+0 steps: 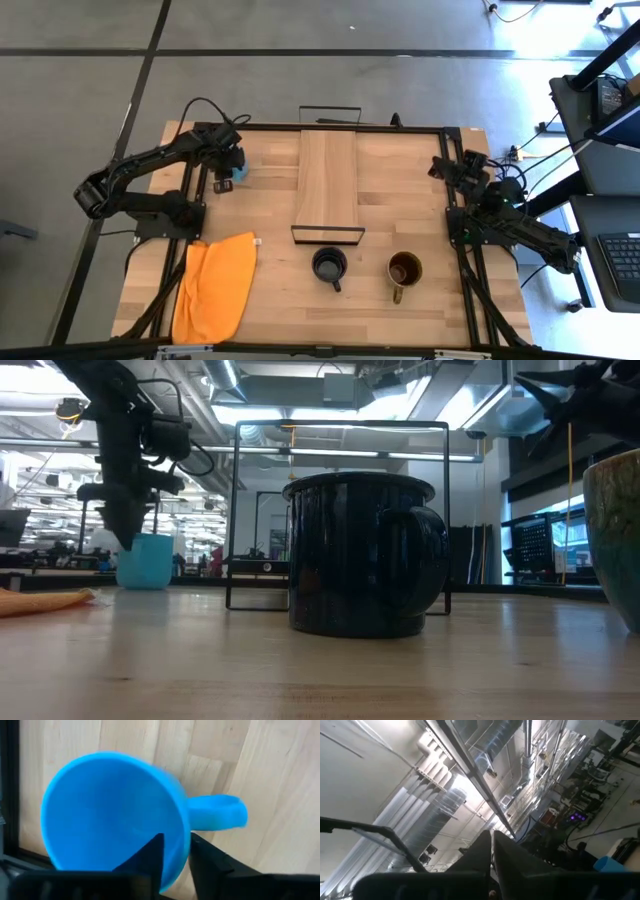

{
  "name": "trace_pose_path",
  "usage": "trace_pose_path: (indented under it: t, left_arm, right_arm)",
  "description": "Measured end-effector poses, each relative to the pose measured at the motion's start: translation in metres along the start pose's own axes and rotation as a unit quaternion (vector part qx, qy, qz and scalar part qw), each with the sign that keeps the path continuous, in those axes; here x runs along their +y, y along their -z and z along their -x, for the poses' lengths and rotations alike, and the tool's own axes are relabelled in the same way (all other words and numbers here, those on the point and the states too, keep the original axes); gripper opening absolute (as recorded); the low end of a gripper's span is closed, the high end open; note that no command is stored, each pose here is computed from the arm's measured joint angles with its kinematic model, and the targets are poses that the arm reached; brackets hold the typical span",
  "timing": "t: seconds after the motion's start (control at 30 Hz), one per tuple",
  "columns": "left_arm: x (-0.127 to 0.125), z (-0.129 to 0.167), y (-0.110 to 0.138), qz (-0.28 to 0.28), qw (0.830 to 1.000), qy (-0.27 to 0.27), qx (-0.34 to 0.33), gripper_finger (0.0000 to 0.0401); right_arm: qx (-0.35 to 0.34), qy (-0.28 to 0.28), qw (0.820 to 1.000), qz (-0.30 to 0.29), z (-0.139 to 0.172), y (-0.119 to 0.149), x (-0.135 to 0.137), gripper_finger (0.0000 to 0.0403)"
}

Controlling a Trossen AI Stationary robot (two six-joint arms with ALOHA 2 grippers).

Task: Stack small to large cups/mugs on shelf
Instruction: Put the blue mug on the shelf

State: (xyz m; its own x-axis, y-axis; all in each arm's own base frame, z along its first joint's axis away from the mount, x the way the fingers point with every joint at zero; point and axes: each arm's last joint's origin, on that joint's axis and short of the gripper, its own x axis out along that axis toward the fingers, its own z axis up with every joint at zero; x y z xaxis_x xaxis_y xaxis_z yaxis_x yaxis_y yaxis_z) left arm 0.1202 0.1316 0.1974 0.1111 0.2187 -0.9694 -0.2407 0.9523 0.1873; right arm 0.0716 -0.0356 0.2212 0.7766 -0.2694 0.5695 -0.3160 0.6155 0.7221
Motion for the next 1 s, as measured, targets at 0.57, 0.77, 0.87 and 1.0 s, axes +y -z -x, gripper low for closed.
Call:
trace_pose_path:
  t: [0.57,0.77,0.87,1.0]
  left_arm:
    - [0.000,0.073,-0.057,0.029,0.986,-0.002,-0.162,0.0003]
    - [-0.008,0.131,-0.106,-0.018,0.978,0.016,-0.209,0.0002]
    - [-0.006,0.147,-0.142,-0.025,0.979,0.020,-0.203,0.0002]
    - [0.006,0.146,-0.191,-0.018,0.981,0.018,-0.193,0.0002]
  right_arm:
    - [-0.042,0.030,0.999,0.000,0.000,-0.002,-0.003,0.0023]
    - [-0.040,0.042,0.998,-0.033,0.000,-0.001,-0.006,0.0023]
    - [-0.023,0.053,0.997,-0.054,0.000,0.001,-0.009,0.0023]
    - [-0.020,0.052,0.998,-0.030,0.000,0.001,-0.009,0.0023]
